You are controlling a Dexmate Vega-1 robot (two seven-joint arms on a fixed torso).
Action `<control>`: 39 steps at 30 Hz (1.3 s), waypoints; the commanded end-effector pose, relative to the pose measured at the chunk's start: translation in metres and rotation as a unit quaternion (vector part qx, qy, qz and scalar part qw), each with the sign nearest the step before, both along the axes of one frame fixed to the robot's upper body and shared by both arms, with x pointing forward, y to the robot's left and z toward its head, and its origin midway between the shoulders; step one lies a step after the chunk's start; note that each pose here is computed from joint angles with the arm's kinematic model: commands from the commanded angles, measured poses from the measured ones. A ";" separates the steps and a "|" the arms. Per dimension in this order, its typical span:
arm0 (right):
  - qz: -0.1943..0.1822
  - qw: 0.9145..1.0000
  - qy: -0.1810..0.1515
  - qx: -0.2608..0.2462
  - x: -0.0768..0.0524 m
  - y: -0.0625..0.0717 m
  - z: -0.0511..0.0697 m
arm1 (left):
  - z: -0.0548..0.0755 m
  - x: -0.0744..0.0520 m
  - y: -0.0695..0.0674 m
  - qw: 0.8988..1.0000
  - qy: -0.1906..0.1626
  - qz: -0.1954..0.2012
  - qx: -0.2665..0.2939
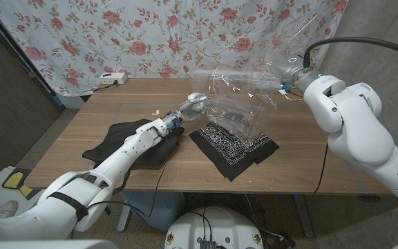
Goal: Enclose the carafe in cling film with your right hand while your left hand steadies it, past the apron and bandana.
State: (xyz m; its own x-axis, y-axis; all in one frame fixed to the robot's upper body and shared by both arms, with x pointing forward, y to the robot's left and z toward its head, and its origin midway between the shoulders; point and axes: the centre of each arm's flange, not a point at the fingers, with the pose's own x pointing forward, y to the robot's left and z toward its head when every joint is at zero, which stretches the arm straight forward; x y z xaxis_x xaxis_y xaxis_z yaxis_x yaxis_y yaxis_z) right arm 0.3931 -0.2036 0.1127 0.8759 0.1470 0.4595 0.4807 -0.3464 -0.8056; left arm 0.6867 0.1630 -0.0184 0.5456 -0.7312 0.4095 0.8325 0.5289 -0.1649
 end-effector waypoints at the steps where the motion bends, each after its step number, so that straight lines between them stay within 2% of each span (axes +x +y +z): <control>1: 0.032 0.999 -0.005 -0.004 -0.004 0.009 -0.006 | 0.003 0.006 -0.007 1.000 0.004 0.013 -0.005; 9: 0.048 0.999 -0.009 0.010 -0.005 0.002 -0.008 | 0.003 0.006 -0.008 1.000 0.006 0.021 -0.008; 16: 0.077 0.997 -0.020 0.019 -0.007 0.001 -0.009 | 0.003 0.008 -0.004 0.999 0.011 0.037 -0.015; 28: 0.100 0.995 -0.013 0.019 -0.001 0.014 -0.015 | 0.010 0.014 -0.005 0.997 0.016 0.051 -0.050; 39: 0.105 0.994 -0.007 0.022 0.000 0.016 -0.021 | 0.014 0.019 -0.005 0.997 0.017 0.055 -0.051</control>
State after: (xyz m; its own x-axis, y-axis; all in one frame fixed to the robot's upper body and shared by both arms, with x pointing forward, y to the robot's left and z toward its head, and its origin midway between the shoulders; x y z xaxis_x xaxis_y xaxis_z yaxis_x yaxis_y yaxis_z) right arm 0.3917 -0.1907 0.0969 0.8233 0.2949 0.4850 0.5520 -0.2168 -0.8052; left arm 0.7014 0.1579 -0.0088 0.6241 -0.6386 0.4502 0.7729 0.5893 -0.2354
